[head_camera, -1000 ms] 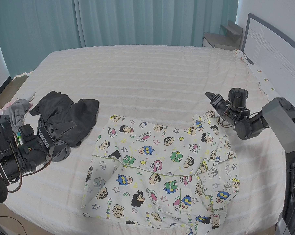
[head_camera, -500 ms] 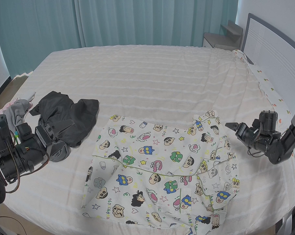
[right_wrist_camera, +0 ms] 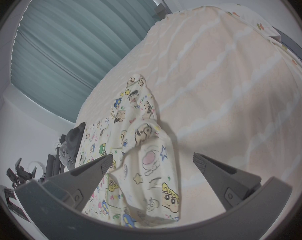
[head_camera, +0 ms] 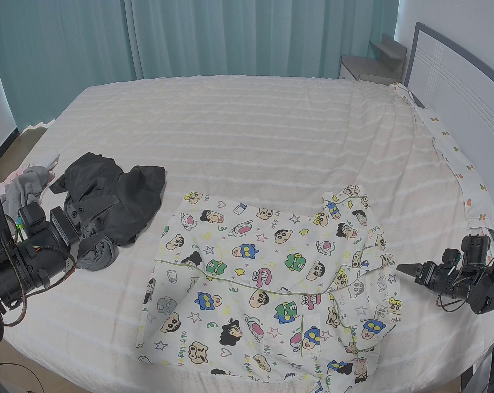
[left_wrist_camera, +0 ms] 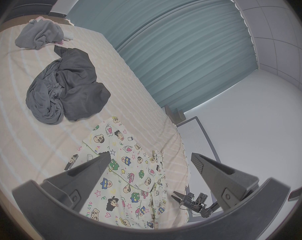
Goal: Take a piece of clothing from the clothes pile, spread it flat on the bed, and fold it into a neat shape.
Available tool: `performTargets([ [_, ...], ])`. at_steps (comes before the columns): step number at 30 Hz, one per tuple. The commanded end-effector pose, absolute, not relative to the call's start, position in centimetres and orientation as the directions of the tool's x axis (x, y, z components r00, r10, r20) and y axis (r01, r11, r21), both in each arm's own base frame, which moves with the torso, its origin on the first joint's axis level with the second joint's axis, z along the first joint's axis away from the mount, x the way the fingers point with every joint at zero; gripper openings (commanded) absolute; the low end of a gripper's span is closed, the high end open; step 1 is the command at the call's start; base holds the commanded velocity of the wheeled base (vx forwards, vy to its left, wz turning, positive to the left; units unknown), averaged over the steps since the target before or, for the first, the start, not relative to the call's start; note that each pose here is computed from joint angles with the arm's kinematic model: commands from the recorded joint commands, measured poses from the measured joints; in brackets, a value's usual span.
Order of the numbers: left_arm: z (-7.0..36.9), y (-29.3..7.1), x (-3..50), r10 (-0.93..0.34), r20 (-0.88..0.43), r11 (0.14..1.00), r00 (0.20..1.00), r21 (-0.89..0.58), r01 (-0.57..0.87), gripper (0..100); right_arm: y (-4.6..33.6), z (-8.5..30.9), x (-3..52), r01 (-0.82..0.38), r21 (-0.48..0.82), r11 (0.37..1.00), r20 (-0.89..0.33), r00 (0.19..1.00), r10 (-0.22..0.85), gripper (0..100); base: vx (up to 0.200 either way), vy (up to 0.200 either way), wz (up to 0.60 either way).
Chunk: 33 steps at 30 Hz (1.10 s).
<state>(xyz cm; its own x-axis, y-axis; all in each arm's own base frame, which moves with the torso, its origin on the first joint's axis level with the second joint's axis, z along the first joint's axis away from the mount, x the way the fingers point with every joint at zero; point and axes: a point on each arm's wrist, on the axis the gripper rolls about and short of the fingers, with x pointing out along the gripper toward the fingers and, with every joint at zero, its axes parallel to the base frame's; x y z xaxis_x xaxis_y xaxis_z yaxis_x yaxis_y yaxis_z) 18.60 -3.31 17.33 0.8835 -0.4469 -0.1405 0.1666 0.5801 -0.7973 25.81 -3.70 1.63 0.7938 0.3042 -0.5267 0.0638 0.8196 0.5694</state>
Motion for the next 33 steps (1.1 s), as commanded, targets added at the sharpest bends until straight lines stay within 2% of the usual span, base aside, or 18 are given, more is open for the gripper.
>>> performTargets([
  [1,17.3,-3.3,18.5,-0.450,-0.139,0.579,0.882,-0.797,0.170,100,-3.9,-1.0,25.7,0.074,0.560,0.825,-0.571,0.756,0.320,100,0.000,0.000,0.00],
  [22,16.9,-3.5,18.8,-0.456,-0.160,0.581,0.876,-0.799,0.156,100,-1.7,-3.6,25.9,0.001,0.566,0.824,-0.547,0.748,0.375,100,0.000,0.000,0.00],
  [23,16.9,-3.5,18.8,-0.456,-0.160,0.581,0.876,-0.799,0.156,100,-1.7,-3.6,25.9,0.003,0.566,0.824,-0.547,0.749,0.374,0,0.000,0.000,0.00],
  [33,16.8,-3.5,18.8,-0.456,-0.163,0.581,0.875,-0.799,0.153,100,-1.9,-3.6,26.0,-0.002,0.560,0.828,-0.530,0.768,0.360,0,0.000,0.000,0.00],
])
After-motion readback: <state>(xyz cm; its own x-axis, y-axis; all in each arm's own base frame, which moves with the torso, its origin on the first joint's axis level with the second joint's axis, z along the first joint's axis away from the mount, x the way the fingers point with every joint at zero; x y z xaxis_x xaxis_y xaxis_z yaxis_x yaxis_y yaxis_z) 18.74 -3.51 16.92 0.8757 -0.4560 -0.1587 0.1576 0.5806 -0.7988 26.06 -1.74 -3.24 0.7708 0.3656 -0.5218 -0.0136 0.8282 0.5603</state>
